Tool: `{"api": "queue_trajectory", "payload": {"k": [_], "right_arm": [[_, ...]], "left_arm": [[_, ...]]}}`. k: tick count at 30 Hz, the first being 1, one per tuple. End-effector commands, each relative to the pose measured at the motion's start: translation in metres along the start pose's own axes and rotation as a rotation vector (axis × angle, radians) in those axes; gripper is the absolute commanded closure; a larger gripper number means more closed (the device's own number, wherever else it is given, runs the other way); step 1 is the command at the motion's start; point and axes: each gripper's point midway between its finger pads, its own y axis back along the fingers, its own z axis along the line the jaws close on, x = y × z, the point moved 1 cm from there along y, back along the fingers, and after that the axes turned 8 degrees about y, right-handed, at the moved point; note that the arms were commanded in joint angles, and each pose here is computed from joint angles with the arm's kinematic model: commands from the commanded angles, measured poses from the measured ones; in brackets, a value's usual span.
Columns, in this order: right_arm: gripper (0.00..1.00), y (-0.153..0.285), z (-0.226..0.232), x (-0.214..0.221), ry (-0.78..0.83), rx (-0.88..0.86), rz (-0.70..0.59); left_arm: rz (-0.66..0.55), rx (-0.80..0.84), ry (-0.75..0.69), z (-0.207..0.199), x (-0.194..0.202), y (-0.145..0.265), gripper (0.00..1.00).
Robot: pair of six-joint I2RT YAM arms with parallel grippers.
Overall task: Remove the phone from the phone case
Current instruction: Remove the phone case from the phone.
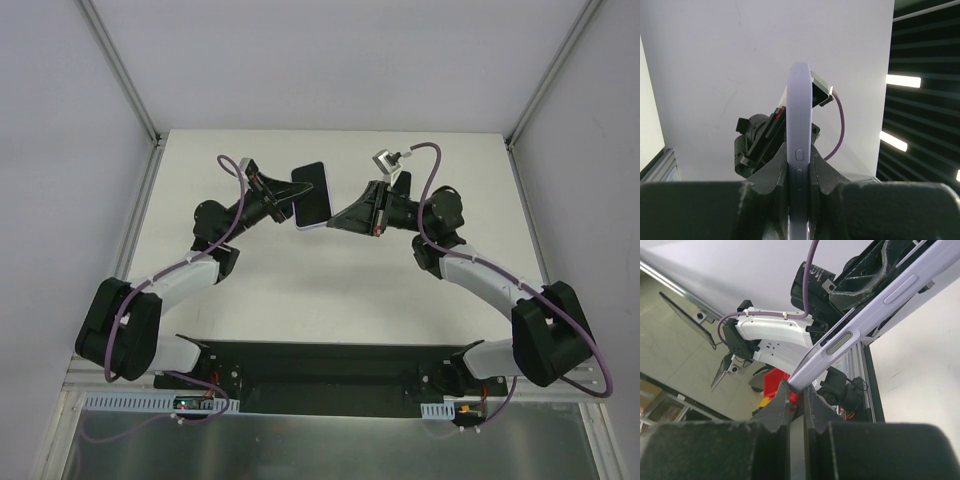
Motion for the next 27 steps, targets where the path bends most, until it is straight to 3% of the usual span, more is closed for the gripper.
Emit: {"api": "queue_trajectory", "payload": {"k": [1, 11, 18, 20, 21, 23, 24, 27], "right_arm": [[0.99, -0.008, 0.004, 0.006, 0.106, -0.087, 0.023], [0.99, 0.005, -0.042, 0.013, 0.026, 0.036, 0.005], [0.99, 0.016, -0.084, 0.025, -0.137, 0.248, 0.011], [0.91, 0.023, -0.083, 0.028, -0.125, 0.286, 0.009], [0.82, 0.03, -0.091, 0.036, -0.169, 0.35, 0.018], [0.72, 0.038, -0.081, 0.037, -0.129, 0.389, 0.016], [0.59, 0.042, -0.078, 0.038, -0.145, 0.41, 0.013], [0.35, 0.049, -0.055, 0.029, -0.163, 0.378, -0.028]], "left_arm": [[0.175, 0.088, -0.061, -0.039, 0.066, 0.002, 1.0], [0.194, 0.105, -0.104, -0.057, 0.083, 0.009, 1.0], [0.174, 0.042, -0.183, -0.047, 0.081, 0.01, 1.0], [0.159, 0.014, -0.226, -0.043, 0.076, 0.012, 1.0], [0.157, 0.001, -0.237, -0.041, 0.075, 0.012, 1.0], [0.145, -0.019, -0.264, -0.037, 0.07, 0.013, 1.0], [0.152, -0.024, -0.271, -0.036, 0.07, 0.013, 1.0], [0.163, -0.029, -0.3, -0.036, 0.069, 0.012, 1.0]]}}
